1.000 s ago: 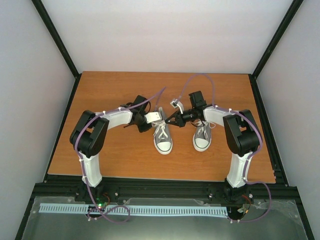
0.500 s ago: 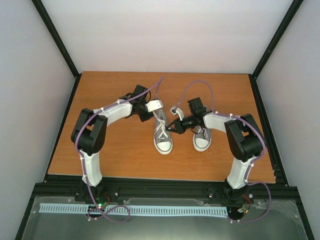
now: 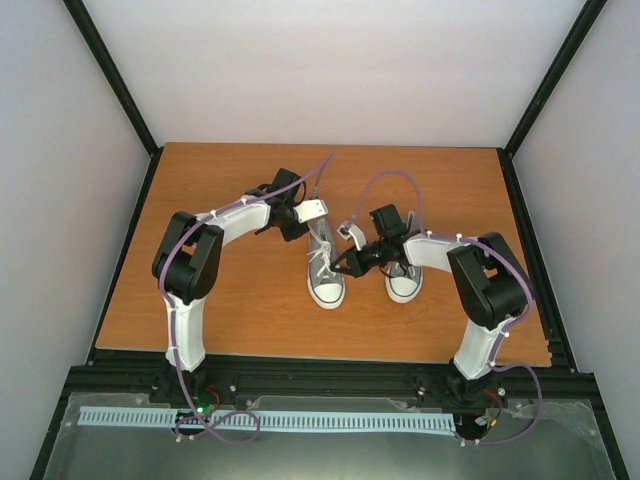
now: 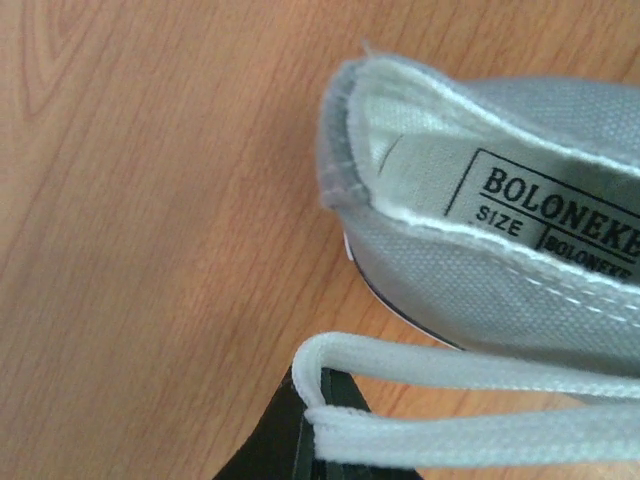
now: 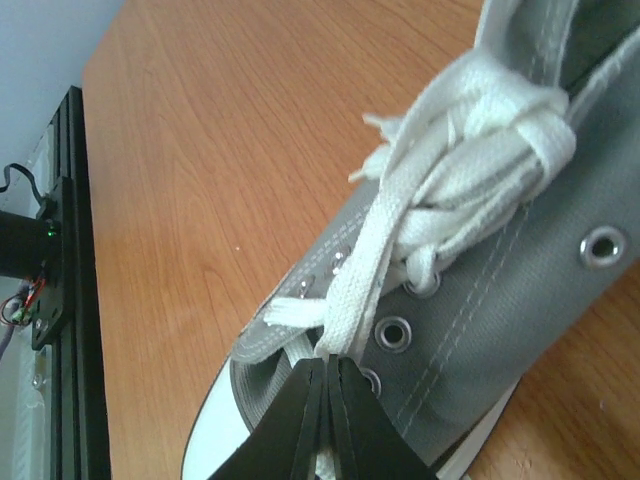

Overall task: Tie the shoes
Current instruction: Tie the shoelace on the shoe.

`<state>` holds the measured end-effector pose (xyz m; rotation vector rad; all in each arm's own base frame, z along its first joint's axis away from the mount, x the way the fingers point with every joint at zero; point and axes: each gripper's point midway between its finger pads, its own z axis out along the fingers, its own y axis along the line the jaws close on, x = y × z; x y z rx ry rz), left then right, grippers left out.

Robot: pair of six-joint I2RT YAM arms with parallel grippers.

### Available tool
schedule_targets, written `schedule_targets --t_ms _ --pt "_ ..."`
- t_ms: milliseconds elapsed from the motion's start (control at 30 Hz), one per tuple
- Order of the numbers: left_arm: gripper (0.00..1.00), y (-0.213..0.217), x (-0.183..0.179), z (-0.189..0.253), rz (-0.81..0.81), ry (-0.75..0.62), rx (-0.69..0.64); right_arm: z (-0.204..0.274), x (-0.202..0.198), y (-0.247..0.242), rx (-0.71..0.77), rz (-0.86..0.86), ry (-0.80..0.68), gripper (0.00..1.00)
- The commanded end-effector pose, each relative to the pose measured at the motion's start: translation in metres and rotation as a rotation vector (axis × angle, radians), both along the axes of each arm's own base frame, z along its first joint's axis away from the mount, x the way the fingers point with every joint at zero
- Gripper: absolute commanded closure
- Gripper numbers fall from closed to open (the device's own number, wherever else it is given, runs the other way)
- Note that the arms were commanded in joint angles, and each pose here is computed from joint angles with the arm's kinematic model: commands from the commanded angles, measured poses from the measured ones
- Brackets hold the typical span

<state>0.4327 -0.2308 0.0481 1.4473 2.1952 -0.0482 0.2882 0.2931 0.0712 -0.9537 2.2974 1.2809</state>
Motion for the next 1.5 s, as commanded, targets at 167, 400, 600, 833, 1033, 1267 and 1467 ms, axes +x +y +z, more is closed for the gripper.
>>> schedule_targets --t_ms 167,400,600,833,1033,1267,1467 --pt "0.99 0.001 0.022 0.006 0.025 -0.058 0.022 -0.011 -0.016 -0.006 -0.041 -0.033 0.058 0.97" --pt "0.99 0.003 0.030 0.001 0.032 -0.076 0.048 -0.017 -0.022 -0.009 -0.058 -0.038 0.077 0.97" --pt "0.99 0.000 0.036 0.006 0.037 -0.090 0.037 -0.024 -0.027 -0.012 -0.072 -0.044 0.095 0.97" --pt "0.99 0.000 0.039 0.001 0.036 -0.093 0.051 -0.028 -0.033 -0.015 -0.082 -0.048 0.110 0.97" --pt "0.99 -0.005 0.035 0.006 0.030 -0.065 0.016 -0.022 -0.025 -0.011 -0.069 -0.057 0.090 0.97" --pt "0.59 -0.008 0.026 0.046 0.014 -0.038 -0.035 -0.004 -0.011 -0.007 -0.062 -0.075 0.043 0.82" --pt "0.40 0.013 0.028 0.071 0.028 -0.070 -0.005 0.018 -0.005 -0.010 -0.065 -0.082 -0.022 0.66"
